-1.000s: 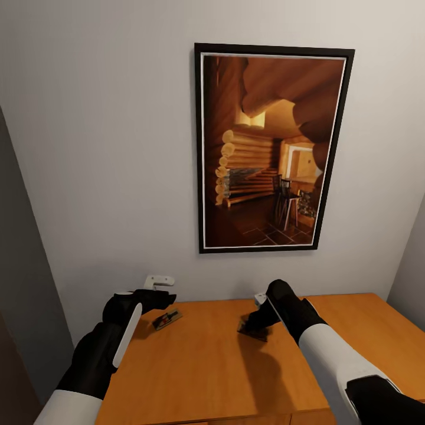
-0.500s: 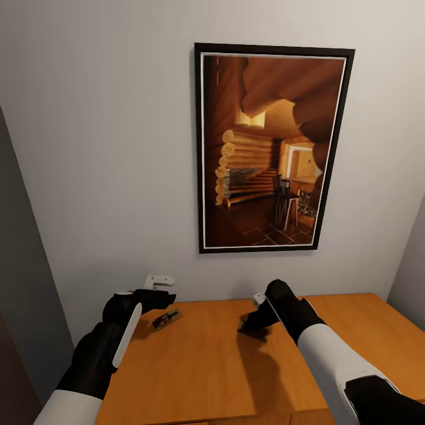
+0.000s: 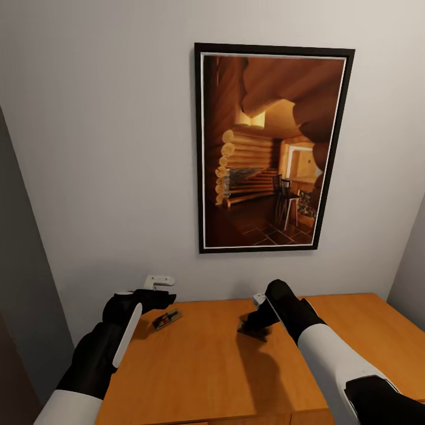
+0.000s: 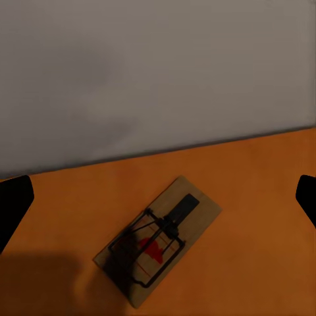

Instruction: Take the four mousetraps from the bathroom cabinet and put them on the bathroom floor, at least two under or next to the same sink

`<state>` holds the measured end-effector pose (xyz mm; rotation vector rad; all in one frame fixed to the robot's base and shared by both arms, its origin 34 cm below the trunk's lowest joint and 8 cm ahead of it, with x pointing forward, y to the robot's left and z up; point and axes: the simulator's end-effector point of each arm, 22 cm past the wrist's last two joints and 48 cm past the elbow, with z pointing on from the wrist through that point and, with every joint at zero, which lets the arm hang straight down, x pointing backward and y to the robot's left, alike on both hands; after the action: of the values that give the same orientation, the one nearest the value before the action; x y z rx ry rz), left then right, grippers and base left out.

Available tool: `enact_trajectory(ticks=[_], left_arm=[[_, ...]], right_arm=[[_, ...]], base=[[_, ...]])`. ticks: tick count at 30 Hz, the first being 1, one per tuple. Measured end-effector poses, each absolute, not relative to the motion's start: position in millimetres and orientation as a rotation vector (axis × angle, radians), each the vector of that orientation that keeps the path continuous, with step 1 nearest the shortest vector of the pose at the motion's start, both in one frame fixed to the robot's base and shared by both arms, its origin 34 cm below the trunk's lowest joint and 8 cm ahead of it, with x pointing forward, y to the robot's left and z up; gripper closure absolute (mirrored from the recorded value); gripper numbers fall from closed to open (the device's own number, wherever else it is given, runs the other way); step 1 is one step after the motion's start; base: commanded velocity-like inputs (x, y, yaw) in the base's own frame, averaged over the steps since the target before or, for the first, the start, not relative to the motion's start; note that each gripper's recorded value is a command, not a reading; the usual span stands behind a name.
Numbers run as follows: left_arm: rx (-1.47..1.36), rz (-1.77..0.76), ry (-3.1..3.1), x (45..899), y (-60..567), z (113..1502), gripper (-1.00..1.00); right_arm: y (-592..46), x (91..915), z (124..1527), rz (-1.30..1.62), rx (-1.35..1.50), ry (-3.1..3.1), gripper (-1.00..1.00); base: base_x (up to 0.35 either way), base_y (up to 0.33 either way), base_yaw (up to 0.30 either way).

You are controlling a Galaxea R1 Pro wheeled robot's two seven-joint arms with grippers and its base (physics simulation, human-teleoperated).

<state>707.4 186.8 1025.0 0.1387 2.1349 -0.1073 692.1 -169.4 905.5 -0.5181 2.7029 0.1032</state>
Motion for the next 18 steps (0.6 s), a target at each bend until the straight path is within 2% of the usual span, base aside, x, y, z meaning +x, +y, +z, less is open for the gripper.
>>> enact_trajectory(ticks=[18], left_arm=[[0.139, -0.108, 2.135, 707.2, 186.3, 1024.7, -1.0]], right_arm=[[-169.0, 692.2, 905.6, 0.102, -0.519, 2.703, -1.0]], base=[[0.0, 0.0, 0.0]])
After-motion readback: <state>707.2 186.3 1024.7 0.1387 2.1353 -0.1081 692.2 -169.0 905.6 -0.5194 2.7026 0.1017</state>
